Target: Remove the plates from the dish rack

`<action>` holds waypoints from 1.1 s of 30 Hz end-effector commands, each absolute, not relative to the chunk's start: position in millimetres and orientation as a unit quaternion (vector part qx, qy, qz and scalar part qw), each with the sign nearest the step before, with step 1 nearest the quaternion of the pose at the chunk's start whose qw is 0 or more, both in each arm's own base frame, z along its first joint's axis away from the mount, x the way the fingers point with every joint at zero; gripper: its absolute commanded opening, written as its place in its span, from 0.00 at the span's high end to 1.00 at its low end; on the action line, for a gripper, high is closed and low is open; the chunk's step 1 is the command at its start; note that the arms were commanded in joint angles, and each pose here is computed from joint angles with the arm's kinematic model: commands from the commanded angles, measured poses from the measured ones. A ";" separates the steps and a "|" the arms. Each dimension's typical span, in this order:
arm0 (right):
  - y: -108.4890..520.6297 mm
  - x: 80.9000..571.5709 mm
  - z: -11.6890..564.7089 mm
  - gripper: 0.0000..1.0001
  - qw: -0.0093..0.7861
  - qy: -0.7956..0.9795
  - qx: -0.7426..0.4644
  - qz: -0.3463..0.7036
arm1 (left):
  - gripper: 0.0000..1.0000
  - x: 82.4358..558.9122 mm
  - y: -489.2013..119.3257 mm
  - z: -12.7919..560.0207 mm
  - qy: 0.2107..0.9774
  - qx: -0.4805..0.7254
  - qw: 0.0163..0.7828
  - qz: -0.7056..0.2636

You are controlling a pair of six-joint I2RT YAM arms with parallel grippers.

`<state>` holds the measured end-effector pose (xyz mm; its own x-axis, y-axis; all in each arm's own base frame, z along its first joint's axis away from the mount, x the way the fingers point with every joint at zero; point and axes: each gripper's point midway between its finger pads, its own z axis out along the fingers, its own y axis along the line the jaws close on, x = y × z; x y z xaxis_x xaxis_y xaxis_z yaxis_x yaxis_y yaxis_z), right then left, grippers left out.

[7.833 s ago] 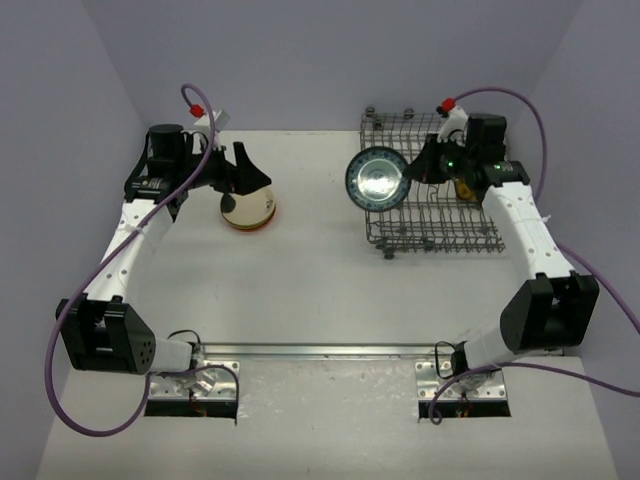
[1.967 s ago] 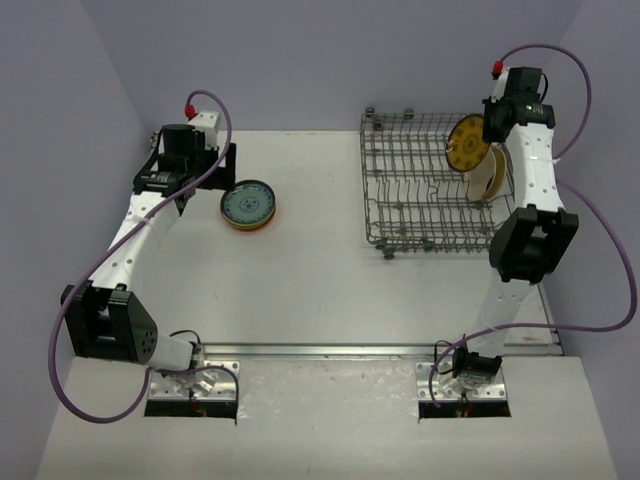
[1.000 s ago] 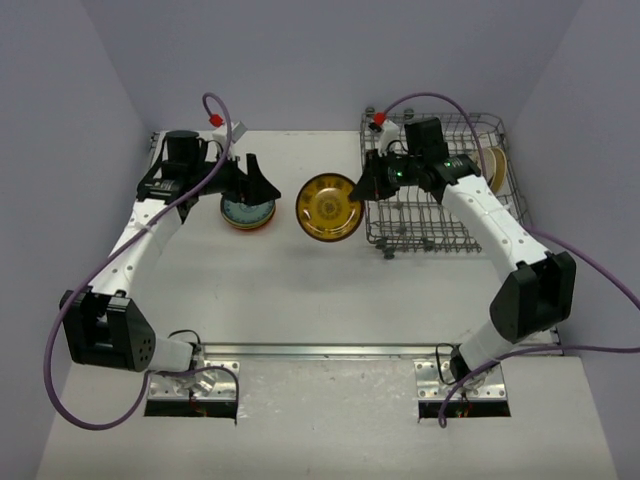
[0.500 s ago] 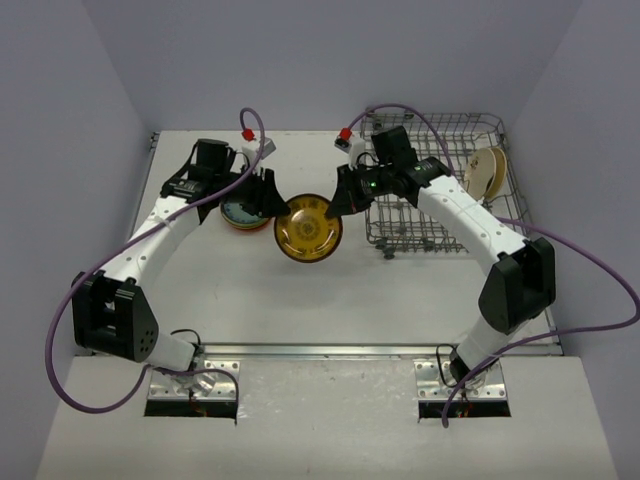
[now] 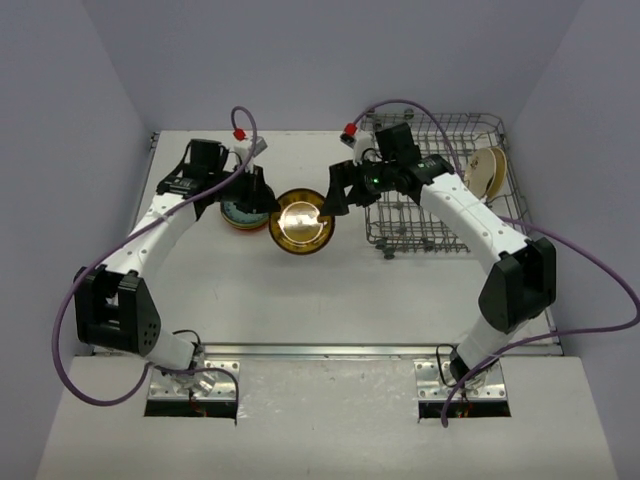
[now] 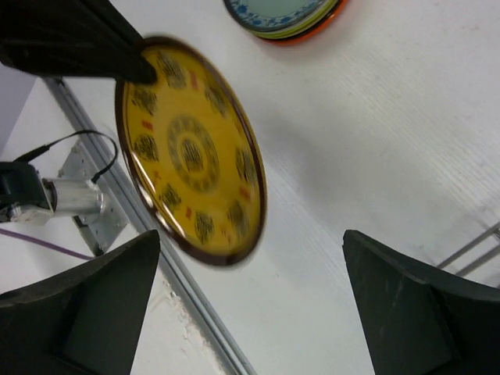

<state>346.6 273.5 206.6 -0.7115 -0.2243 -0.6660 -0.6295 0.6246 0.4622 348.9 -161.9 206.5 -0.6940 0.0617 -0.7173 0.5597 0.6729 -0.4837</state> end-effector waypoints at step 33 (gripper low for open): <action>121.7 417.7 235.5 0.01 0.396 0.893 -0.121 0.179 | 0.23 470.3 52.0 168.3 0.912 -0.061 0.390 -0.109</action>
